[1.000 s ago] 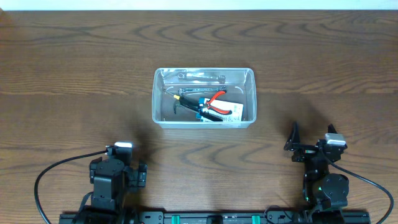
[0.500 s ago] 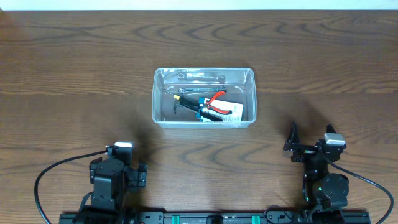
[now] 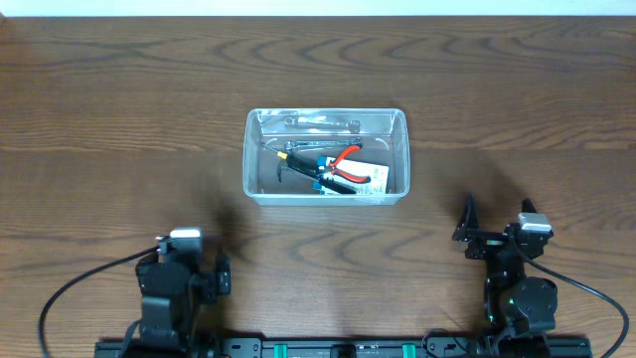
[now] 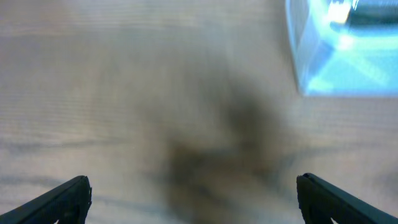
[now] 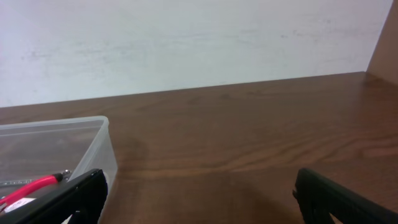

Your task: Pack container

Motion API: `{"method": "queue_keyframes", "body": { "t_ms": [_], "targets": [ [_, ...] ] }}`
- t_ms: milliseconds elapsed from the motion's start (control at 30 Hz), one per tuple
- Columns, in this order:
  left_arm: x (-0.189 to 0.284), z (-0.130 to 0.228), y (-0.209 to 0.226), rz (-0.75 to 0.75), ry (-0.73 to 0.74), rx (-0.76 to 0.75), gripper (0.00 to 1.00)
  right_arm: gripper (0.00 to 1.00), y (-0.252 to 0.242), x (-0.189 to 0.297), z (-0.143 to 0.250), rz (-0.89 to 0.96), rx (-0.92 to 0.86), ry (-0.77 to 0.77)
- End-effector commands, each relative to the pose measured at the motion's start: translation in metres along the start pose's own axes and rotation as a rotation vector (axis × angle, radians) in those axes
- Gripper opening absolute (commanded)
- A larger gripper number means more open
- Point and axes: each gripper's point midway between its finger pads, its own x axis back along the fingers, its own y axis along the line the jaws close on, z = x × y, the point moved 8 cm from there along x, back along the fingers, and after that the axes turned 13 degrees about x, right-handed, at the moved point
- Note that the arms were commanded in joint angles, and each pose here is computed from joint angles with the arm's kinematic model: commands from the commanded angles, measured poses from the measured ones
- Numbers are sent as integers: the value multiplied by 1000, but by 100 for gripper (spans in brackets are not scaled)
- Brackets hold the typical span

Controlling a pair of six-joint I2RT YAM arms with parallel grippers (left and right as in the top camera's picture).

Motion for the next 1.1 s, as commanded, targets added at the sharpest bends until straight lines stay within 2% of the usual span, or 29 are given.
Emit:
{"method": "queue_keyframes", "body": {
  "t_ms": [0, 200, 367, 567, 667, 733, 1067],
  "targets": [
    [6, -14, -1, 28, -140, 55, 98, 99, 2, 0, 0, -20, -11, -4],
    [-11, -44, -10, 85, -458, 87, 98, 99, 2, 0, 0, -20, -11, -4],
    [-31, -42, -12, 126, -642, 130, 98, 99, 2, 0, 0, -20, -11, -4],
    [-32, -38, -11, 108, -632, 95, 98, 99, 3, 0, 0, -20, -11, -4],
    [-38, -29, -10, 98, -564, 73, 98, 99, 2, 0, 0, -20, -11, -4],
    [-45, -18, -13, 122, -484, 47, 98, 99, 2, 0, 0, -20, -11, -4],
    [-43, -15, -26, 256, -461, -37, 98, 99, 2, 0, 0, -20, -11, -4]
  ]
}}
